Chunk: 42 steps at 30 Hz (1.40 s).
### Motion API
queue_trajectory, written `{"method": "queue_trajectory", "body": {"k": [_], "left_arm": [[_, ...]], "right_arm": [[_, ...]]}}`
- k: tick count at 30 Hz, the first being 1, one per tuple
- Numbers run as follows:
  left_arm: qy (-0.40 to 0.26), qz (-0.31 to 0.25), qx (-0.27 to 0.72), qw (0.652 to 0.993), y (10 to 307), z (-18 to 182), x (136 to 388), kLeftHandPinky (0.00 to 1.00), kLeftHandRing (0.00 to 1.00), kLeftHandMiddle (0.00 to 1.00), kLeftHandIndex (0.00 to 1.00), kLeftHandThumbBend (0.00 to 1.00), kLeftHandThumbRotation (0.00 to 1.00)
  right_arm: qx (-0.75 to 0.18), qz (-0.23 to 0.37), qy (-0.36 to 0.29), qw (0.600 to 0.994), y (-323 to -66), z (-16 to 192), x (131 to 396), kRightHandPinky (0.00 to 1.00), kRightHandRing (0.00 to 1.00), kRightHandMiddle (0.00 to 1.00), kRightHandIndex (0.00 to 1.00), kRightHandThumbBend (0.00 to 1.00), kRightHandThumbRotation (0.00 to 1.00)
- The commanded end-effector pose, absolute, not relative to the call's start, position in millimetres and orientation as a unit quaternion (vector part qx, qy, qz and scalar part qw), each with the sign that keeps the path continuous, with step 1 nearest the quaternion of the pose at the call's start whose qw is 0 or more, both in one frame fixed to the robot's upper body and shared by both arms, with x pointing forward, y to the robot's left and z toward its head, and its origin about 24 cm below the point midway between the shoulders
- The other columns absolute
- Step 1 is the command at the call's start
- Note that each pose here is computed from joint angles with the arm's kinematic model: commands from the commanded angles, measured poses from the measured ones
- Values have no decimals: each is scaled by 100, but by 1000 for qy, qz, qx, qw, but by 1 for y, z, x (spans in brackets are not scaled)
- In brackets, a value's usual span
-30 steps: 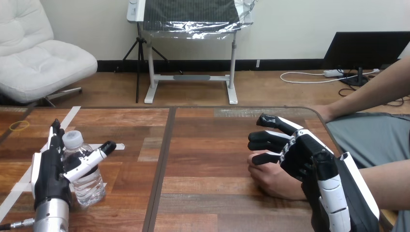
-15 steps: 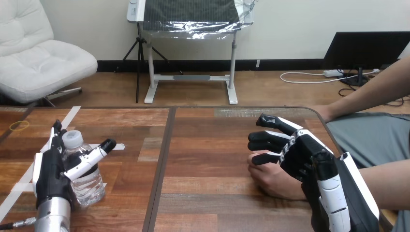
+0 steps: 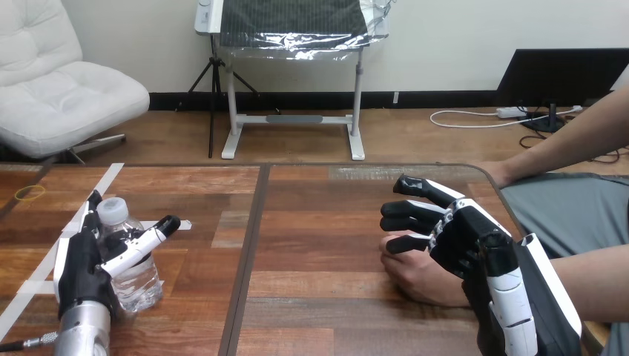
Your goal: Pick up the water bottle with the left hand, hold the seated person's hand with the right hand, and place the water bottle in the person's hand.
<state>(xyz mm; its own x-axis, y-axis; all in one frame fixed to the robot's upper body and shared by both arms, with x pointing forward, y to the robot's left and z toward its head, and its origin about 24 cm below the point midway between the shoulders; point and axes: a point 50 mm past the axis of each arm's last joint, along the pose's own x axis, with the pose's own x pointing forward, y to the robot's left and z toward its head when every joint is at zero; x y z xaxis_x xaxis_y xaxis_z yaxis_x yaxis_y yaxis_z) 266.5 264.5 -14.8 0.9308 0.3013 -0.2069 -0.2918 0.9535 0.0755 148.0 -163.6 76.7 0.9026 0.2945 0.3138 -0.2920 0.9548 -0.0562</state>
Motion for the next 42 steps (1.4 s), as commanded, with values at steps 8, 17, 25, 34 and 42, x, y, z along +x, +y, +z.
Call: {"method": "queue_trajectory", "body": {"k": [8, 17, 25, 34, 42], "left_arm": [[67, 128, 7, 990, 254, 14, 292, 94, 95, 95, 96, 86, 12], [84, 121, 24, 989, 253, 14, 292, 90, 93, 93, 93, 88, 12], [92, 114, 41, 988, 251, 17, 291, 88, 92, 93, 92, 87, 11], [96, 115, 61, 987, 250, 18, 291, 81, 87, 87, 88, 83, 5], [87, 129, 56, 986, 248, 19, 291, 69, 75, 77, 80, 83, 1]], "right_arm": [[-8, 156, -217, 964, -162, 97, 156, 64, 73, 75, 80, 63, 100], [-7, 153, -216, 964, -162, 97, 156, 64, 73, 74, 80, 63, 100], [-10, 154, -217, 964, -163, 97, 155, 64, 73, 74, 80, 63, 100], [-9, 153, -218, 964, -163, 96, 156, 64, 73, 74, 80, 63, 100], [-11, 155, -218, 963, -163, 97, 156, 64, 73, 74, 80, 64, 100]]}}
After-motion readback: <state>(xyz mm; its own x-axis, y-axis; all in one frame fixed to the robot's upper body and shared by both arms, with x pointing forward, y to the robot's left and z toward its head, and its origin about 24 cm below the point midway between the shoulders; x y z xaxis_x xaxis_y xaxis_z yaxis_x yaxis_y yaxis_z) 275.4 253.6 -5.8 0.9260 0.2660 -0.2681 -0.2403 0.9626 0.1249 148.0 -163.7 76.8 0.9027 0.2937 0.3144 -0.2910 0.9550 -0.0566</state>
